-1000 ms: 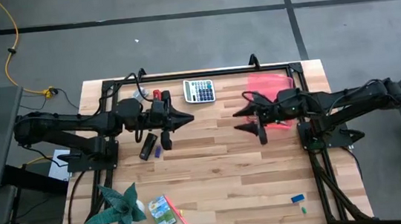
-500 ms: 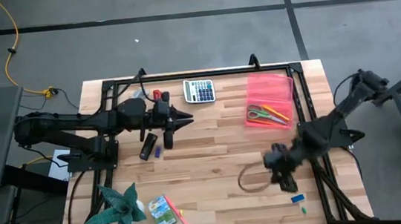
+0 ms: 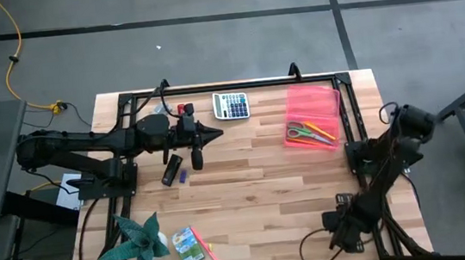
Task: Pack school essentials
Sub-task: Put the bottom blue eraser into the pink supply box
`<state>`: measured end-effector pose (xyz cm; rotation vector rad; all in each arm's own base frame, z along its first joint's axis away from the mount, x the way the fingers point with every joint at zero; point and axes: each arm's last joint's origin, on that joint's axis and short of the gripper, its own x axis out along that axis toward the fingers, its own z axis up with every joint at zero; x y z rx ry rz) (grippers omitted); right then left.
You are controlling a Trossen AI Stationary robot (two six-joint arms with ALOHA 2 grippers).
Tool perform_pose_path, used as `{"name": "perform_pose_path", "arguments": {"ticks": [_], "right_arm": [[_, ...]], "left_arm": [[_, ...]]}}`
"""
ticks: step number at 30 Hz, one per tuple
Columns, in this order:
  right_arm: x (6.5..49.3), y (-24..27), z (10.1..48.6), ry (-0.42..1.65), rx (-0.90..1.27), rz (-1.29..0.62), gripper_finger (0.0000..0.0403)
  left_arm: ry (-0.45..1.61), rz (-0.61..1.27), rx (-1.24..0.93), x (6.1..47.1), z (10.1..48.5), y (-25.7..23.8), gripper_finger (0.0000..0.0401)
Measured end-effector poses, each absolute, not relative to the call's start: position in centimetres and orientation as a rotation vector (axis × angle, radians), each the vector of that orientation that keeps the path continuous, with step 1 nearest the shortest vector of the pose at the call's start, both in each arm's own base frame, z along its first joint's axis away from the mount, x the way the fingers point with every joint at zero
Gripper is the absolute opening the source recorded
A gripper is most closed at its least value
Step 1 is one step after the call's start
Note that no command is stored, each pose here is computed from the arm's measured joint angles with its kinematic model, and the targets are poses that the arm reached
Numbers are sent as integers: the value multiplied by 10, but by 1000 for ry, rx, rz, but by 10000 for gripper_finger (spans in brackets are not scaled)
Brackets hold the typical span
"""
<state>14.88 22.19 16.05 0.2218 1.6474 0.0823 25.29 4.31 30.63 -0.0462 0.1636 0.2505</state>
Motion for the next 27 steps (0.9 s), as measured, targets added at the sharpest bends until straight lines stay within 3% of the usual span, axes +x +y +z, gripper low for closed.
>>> {"name": "perform_pose_path", "arguments": {"ticks": [15, 27], "right_arm": [[134, 245, 130, 1610, 97, 38, 206], [126, 245, 129, 1573, 22, 15, 36]], "left_arm": [[164, 308, -40, 252, 306, 45, 0], [165, 359, -27, 252, 306, 46, 0]]}}
